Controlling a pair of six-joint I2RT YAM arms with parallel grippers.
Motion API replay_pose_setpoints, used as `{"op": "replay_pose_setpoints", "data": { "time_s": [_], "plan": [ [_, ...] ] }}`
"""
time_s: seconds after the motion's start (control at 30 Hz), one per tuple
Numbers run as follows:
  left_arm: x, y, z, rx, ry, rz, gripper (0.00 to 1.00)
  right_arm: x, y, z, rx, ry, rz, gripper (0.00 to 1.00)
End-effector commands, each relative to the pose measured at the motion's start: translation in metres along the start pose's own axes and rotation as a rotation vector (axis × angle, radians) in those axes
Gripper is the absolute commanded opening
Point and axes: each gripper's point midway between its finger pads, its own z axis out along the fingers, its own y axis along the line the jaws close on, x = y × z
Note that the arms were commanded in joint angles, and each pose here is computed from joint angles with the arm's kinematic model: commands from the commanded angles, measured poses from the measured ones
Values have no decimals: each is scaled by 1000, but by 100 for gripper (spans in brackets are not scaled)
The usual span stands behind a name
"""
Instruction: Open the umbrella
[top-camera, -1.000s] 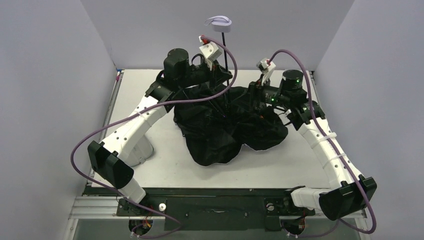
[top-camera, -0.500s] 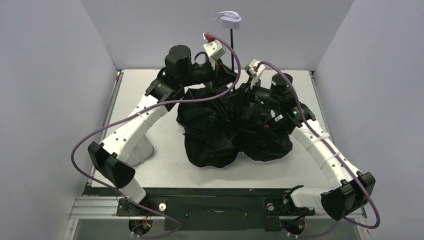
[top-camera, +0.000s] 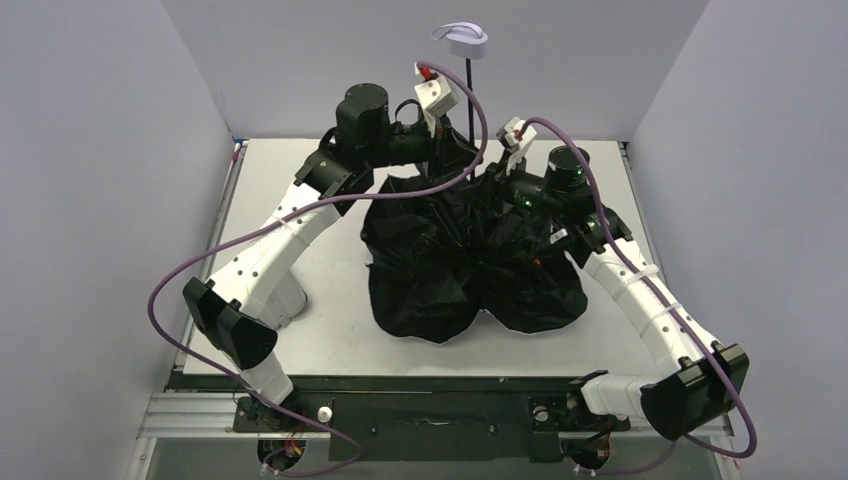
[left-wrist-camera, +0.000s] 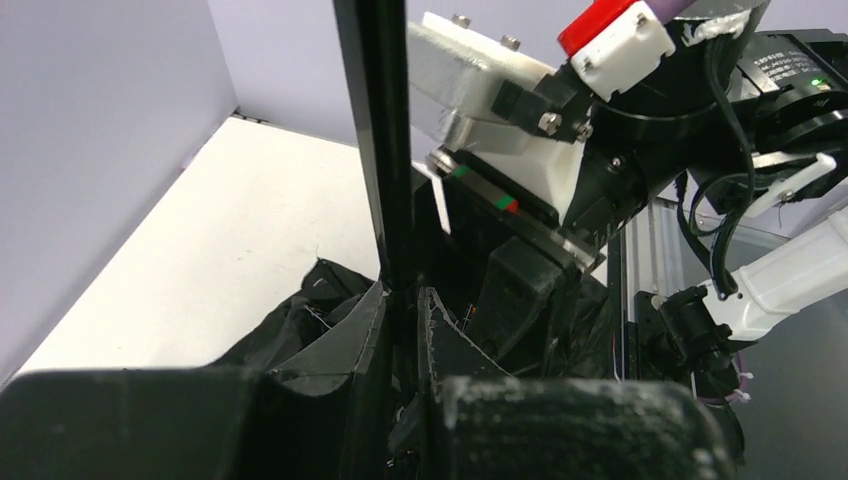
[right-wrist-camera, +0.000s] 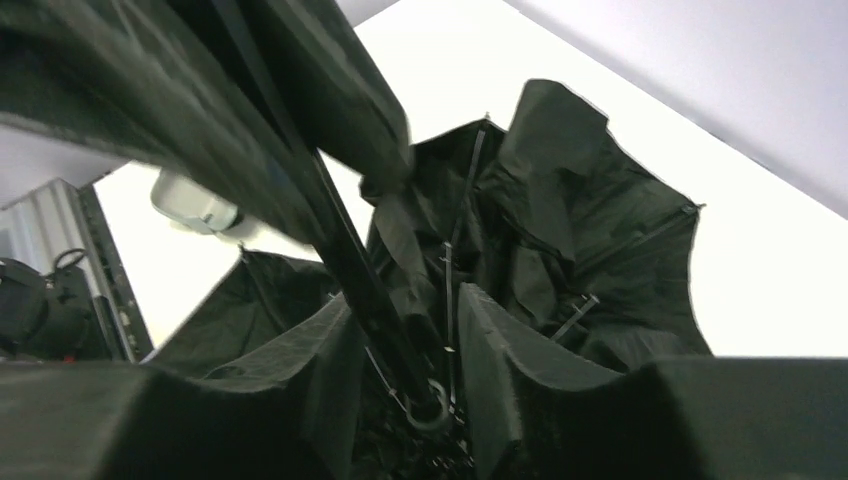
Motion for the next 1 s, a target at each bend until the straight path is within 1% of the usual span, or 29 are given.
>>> {"op": "replay_pose_setpoints", "data": {
  "time_s": [0.0, 0.03, 0.07, 0.13, 0.17, 0.2, 0.23, 0.27, 0.3, 0.33, 0.37, 0.4, 0.43, 0.47, 0.5, 0.53, 0.57, 0.6, 0.63, 0.67, 0.7, 0.73, 0.77, 0.8, 0.9, 0.97],
  "plan": [
    [-28, -18, 3, 64, -32, 36, 0, -35, 15, 12, -57, -106, 6, 25],
    [-22, -16, 5, 60, -10, 21, 0, -36, 14, 14, -59, -111, 13, 21],
    [-26, -16, 4, 55, -14, 28, 0, -37, 15, 15, -62, -111, 25, 11],
    [-26, -14, 5, 41, -8, 21, 0, -38, 14, 18, -61, -114, 39, 0],
    [-26, -13, 5, 32, -8, 19, 0, -40, 12, 18, -56, -120, 42, 0],
    [-28, -11, 4, 18, -11, 20, 5, -41, 13, 18, -56, -124, 52, 0],
    [-31, -10, 2, 10, -18, 24, 22, -43, 11, 19, -47, -128, 58, 0],
    [-33, -5, -2, -9, -24, 16, 31, -46, 9, 19, -37, -139, 73, 0],
    [-39, -4, -7, -18, -50, 6, 50, -47, 8, 19, -32, -146, 81, 0],
    [-45, 8, -16, -52, -72, -5, 57, -54, 6, 18, -23, -175, 100, 0],
    [-54, 11, -24, -66, -121, -29, 64, -56, 4, 17, -15, -190, 132, 0],
    [-67, 29, -38, -114, -188, -10, 66, -66, 2, 15, -6, -232, 130, 0],
    [-62, 34, -49, -139, -199, -55, 67, -66, 1, 15, -2, -242, 169, 0],
    [-72, 44, -67, -180, -240, -30, 68, -75, 0, 12, 0, -279, 172, 0],
    [-53, 54, -70, -206, -207, -20, 67, -75, 0, 12, 0, -290, 209, 0],
    [-45, 56, -80, -233, -171, -4, 67, -82, 0, 10, -4, -317, 211, 0],
    [-26, 61, -81, -247, -120, 41, 64, -82, -1, 10, -4, -324, 230, 0],
    [-17, 56, -86, -244, -89, 47, 62, -86, 0, 8, -4, -341, 225, 0],
    [3, 56, -85, -236, -46, 51, 58, -85, 0, 8, -4, -343, 231, 0],
    [12, 46, -83, -205, -17, 41, 56, -87, 0, 7, -5, -354, 229, 0],
    [26, 45, -81, -191, 21, 83, 51, -88, 1, 7, -6, -359, 228, 0],
    [39, 36, -75, -167, 63, 85, 49, -89, 1, 6, -5, -362, 225, 0],
    [45, 29, -67, -149, 87, 142, 46, -89, 2, 7, -6, -361, 217, 0],
    [54, 26, -64, -142, 114, 154, 44, -90, 2, 7, -2, -362, 212, 0],
    [61, 12, -43, -130, 149, 271, 42, -90, 5, 7, 3, -362, 191, 0],
    [65, 10, -33, -141, 163, 309, 40, -92, 8, 7, 2, -367, 186, 0]
  ]
}}
